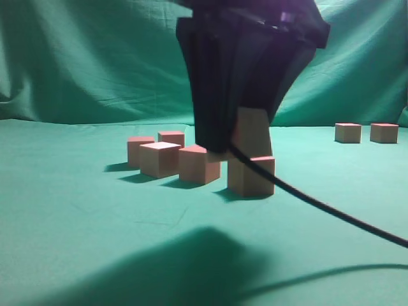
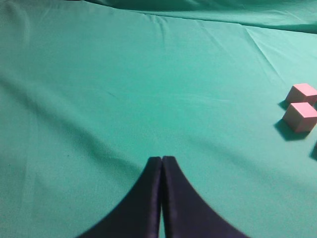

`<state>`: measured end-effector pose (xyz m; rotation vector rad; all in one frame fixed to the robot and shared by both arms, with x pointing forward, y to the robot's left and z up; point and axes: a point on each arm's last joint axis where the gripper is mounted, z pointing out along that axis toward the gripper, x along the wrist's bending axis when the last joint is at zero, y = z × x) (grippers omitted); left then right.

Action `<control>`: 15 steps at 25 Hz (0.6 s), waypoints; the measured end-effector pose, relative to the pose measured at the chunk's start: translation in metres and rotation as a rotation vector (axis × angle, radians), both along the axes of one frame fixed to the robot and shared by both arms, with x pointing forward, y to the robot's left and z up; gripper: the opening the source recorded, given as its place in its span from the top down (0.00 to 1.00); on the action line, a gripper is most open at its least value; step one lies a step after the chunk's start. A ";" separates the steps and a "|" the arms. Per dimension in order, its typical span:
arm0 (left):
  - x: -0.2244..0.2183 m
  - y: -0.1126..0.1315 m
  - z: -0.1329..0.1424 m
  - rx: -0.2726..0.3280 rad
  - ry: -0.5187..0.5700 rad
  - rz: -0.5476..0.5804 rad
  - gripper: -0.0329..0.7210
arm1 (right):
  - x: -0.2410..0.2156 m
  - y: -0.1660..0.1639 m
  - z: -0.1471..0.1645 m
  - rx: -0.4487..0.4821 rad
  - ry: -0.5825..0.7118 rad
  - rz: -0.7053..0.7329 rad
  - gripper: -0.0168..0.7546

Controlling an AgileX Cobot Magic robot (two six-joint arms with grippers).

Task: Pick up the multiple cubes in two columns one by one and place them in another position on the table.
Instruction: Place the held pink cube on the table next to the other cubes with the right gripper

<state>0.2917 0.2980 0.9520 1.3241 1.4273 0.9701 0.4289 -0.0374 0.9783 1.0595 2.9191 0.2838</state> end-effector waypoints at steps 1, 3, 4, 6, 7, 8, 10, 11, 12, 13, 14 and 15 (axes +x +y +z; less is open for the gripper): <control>0.000 0.000 0.000 0.000 0.000 0.000 0.96 | 0.001 0.000 -0.002 -0.007 0.001 -0.006 0.63; 0.000 0.000 0.000 0.000 0.000 0.000 0.96 | 0.002 0.001 -0.007 -0.015 0.007 -0.029 0.63; 0.000 0.000 0.000 0.000 0.000 0.000 0.96 | 0.003 0.002 -0.010 -0.022 0.008 -0.037 0.63; 0.000 0.000 0.000 0.000 0.000 0.000 0.96 | 0.005 0.003 -0.015 -0.026 0.001 -0.066 0.63; 0.000 0.000 0.000 0.000 0.000 0.000 0.96 | 0.007 0.004 -0.018 -0.030 -0.007 -0.072 0.63; 0.000 0.000 0.000 0.000 0.000 0.000 0.96 | 0.008 0.004 -0.020 -0.033 -0.016 -0.080 0.63; 0.000 0.000 0.000 0.000 0.000 0.000 0.96 | 0.010 0.004 -0.022 -0.042 -0.032 -0.078 0.63; 0.000 0.000 0.000 0.000 0.000 0.000 0.96 | 0.011 0.005 -0.022 -0.039 -0.038 -0.078 0.63; 0.000 0.000 0.000 0.000 0.000 0.000 0.96 | 0.011 0.005 -0.022 -0.033 -0.043 -0.079 0.63; 0.000 0.000 0.000 0.000 0.000 0.000 0.96 | 0.012 0.006 -0.022 -0.028 -0.048 -0.079 0.63; 0.000 0.000 0.000 0.000 0.000 0.000 0.96 | 0.012 0.006 -0.022 -0.027 -0.050 -0.079 0.63; 0.000 0.000 0.000 0.000 0.000 0.000 0.96 | 0.012 0.006 -0.022 -0.025 -0.051 -0.079 0.63</control>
